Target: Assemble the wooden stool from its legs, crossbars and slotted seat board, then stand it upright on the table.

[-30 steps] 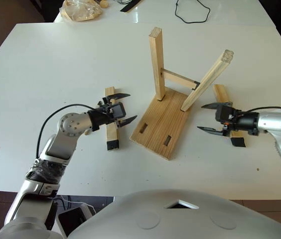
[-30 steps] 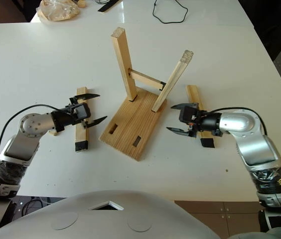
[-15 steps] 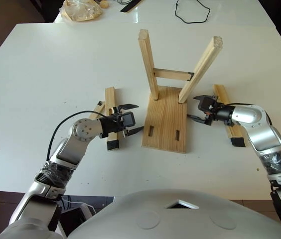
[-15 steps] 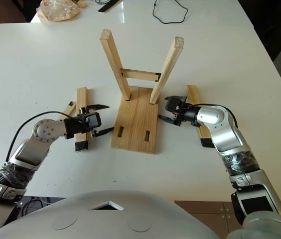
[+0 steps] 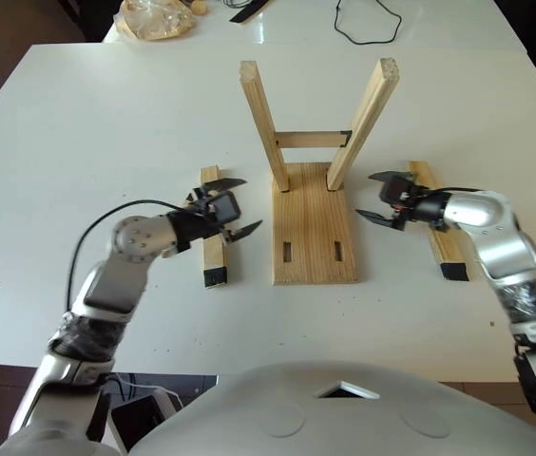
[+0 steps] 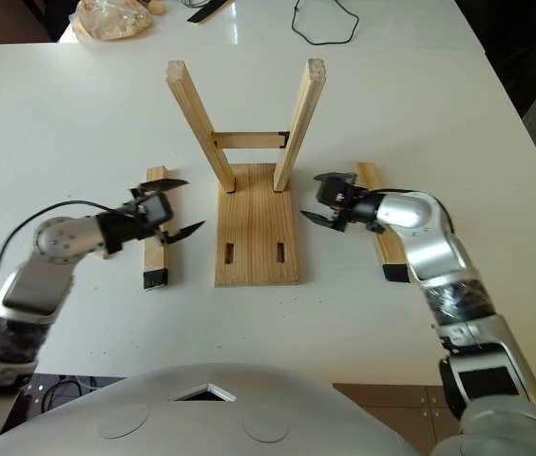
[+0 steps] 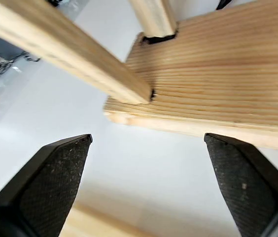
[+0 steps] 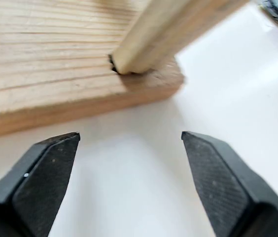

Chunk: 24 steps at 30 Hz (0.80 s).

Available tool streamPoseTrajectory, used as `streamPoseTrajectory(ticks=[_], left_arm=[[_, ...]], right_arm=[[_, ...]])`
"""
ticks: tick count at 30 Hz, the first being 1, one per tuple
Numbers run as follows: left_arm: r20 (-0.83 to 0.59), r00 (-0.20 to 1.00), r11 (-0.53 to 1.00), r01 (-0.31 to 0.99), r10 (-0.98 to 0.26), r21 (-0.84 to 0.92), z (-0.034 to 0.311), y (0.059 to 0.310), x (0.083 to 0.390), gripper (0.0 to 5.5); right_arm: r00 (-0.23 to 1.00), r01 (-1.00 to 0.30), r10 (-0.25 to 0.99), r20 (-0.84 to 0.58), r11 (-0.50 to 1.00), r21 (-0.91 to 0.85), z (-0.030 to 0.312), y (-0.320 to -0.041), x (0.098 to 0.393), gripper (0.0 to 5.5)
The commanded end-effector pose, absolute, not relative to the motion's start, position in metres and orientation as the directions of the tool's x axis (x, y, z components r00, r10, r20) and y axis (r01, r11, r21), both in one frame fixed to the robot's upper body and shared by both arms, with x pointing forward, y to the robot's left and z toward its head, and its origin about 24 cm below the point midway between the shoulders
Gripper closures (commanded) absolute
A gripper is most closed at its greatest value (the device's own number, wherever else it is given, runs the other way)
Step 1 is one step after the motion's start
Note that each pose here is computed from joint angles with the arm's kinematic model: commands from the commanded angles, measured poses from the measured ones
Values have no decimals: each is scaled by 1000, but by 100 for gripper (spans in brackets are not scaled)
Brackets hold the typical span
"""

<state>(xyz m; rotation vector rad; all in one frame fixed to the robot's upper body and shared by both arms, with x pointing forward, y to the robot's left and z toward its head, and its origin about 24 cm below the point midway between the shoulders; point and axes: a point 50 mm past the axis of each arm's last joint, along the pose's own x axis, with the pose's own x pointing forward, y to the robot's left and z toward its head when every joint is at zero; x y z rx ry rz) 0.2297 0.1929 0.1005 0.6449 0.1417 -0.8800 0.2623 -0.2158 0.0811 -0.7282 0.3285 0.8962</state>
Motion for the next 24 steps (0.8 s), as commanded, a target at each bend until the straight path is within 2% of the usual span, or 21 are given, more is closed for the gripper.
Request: streamPoseTrajectory(ticks=[1, 4, 8, 12, 18, 24], left_arm=[[-391, 755, 572, 654, -526, 495, 125, 235, 211, 127], [-495, 781, 646, 608, -381, 462, 114, 268, 187, 127], [-660, 691, 662, 645, -293, 381, 95, 288, 155, 127], [-655, 692, 709, 623, -303, 331, 90, 284, 158, 127], [-626, 721, 764, 572, -296, 298, 77, 284, 169, 127], [-619, 695, 807, 568, -365, 162, 58, 272, 170, 127]], right_arm=[[684, -729, 509, -522, 498, -469, 109, -250, 246, 169], [729, -677, 429, -534, 570, -466, 111, -272, 232, 169], [747, -642, 387, -541, 632, -434, 99, -273, 215, 169], [754, -625, 367, -545, 656, -422, 91, -272, 210, 169], [757, -629, 375, -534, 640, -442, 94, -269, 221, 169], [755, -639, 395, -523, 620, -455, 96, -266, 231, 169]])
